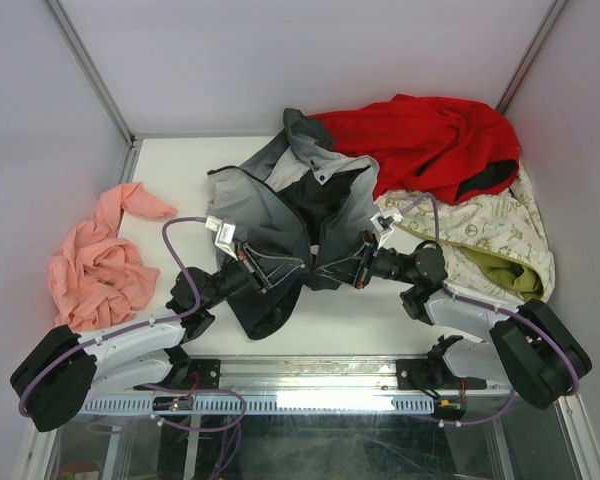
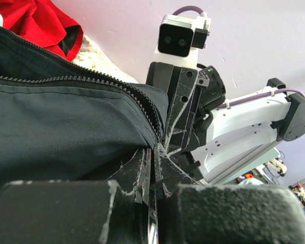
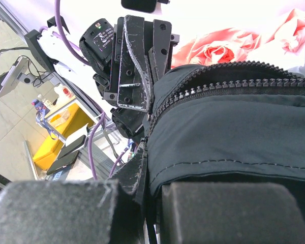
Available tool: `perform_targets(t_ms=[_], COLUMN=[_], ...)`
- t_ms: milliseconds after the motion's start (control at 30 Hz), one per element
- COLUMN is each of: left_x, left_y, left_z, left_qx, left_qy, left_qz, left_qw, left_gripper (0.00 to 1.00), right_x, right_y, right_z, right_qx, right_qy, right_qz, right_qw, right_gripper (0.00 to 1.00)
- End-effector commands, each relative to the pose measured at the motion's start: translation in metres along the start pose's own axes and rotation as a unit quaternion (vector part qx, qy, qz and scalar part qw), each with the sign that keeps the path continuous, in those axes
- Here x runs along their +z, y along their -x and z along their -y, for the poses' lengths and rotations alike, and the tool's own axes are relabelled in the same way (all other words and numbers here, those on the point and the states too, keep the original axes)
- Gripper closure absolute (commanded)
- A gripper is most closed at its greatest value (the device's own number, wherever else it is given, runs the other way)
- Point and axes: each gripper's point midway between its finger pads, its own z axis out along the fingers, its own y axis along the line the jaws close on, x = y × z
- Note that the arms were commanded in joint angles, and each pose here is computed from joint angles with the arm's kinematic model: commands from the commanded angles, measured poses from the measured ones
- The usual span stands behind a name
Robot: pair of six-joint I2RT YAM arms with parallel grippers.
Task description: Zip up the jacket
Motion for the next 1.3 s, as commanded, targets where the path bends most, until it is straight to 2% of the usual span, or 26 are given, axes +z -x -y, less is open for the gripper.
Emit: perform_targets(t_ms=[0, 267, 633, 967, 1267], left_x=[-0.003, 0.0, -0.008, -0.008, -0.012], left_y=[-0.009, -0.008, -0.005, -0.006, -0.019], left_z=[0.004, 0.006, -0.021, 0.003, 0.005], left_qx=[0.002, 0.008, -0.041, -0.048, -0.029], left_qy=[-0.001, 0.004, 0.077, 0.022, 0.019], left_qz=[-0.015, -0.005, 0.03, 0.015, -0.024], left_qw=[1.0, 1.0, 0.996, 0.998, 0.999], left_gripper=[1.0, 1.0, 1.0, 1.0, 1.0], right_x=[0.012, 0.014, 0.015, 0.017, 0.02], right_y=[0.039, 0.038, 0.043, 0.037, 0.043], right_z=[-0.016, -0.005, -0.026, -0.007, 0.0], right_qx=[-0.047, -0.03, -0.045, -0.039, -0.038], right_qy=[0.022, -0.01, 0.046, 0.019, -0.007], right_qz=[0.053, 0.055, 0.067, 0.068, 0.06], right_qw=[0.997, 0.998, 0.996, 0.997, 0.997], right_gripper=[1.0, 1.0, 1.0, 1.0, 1.0])
